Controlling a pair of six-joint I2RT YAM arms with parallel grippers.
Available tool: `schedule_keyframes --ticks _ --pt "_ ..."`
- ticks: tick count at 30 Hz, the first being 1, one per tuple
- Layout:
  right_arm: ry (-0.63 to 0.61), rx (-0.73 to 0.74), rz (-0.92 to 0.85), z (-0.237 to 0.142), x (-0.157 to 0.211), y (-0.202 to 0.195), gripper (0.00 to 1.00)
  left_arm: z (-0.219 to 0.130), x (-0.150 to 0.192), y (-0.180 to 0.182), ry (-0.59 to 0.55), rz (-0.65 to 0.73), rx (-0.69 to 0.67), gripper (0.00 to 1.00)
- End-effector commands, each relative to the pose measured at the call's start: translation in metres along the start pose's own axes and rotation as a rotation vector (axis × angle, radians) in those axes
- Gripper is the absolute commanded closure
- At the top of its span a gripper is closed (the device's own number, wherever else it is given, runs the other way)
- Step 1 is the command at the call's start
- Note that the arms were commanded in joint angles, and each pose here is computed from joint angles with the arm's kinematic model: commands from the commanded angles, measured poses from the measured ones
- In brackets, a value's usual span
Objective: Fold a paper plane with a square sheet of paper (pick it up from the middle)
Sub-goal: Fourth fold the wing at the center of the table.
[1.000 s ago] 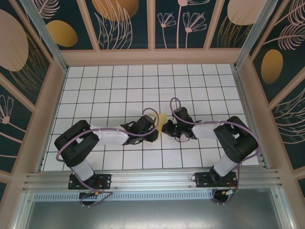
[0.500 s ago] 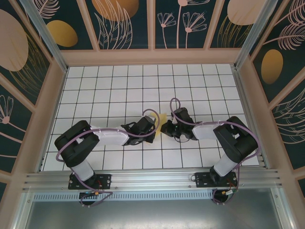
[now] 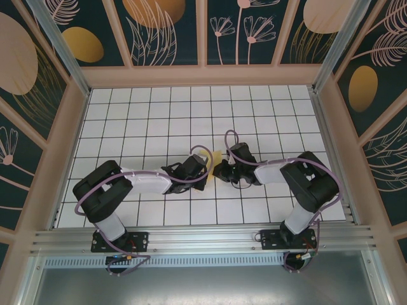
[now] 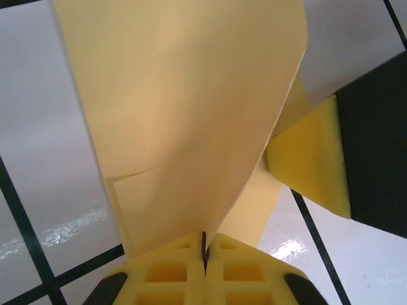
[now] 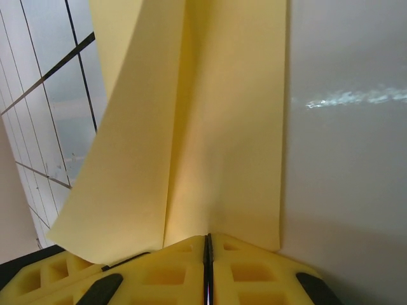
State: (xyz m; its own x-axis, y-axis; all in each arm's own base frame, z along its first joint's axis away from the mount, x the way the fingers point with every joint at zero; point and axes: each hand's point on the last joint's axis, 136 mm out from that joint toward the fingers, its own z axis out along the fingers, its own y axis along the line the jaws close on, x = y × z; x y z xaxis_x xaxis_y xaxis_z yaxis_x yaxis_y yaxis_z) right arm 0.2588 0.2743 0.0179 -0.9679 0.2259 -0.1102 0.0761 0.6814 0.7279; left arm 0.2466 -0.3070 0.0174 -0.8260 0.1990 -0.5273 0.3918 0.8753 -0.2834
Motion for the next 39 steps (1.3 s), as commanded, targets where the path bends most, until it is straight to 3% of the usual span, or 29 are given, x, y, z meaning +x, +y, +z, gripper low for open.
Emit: schedule_keyframes --ticks 1,10,20,27,39 --pt "-0.014 0.056 0.019 0.003 -0.005 -0.012 0.88 -0.003 -0.001 -0.010 -0.020 -0.008 0.056 0.96" --pt "-0.019 0.060 -0.001 -0.004 -0.006 -0.007 0.88 -0.009 -0.009 -0.025 -0.047 -0.030 0.159 0.96" --pt "-0.049 -0.016 -0.059 -0.022 -0.014 0.027 0.87 -0.018 -0.016 -0.016 -0.065 -0.203 0.333 0.95" --pt "-0.029 -0.097 -0.107 -0.021 -0.014 0.058 0.86 -0.014 -0.008 -0.015 -0.047 -0.246 0.369 0.95" --pt "0.015 -0.102 -0.108 0.001 -0.018 0.064 0.86 -0.011 -0.002 -0.010 -0.030 -0.294 0.402 0.94"
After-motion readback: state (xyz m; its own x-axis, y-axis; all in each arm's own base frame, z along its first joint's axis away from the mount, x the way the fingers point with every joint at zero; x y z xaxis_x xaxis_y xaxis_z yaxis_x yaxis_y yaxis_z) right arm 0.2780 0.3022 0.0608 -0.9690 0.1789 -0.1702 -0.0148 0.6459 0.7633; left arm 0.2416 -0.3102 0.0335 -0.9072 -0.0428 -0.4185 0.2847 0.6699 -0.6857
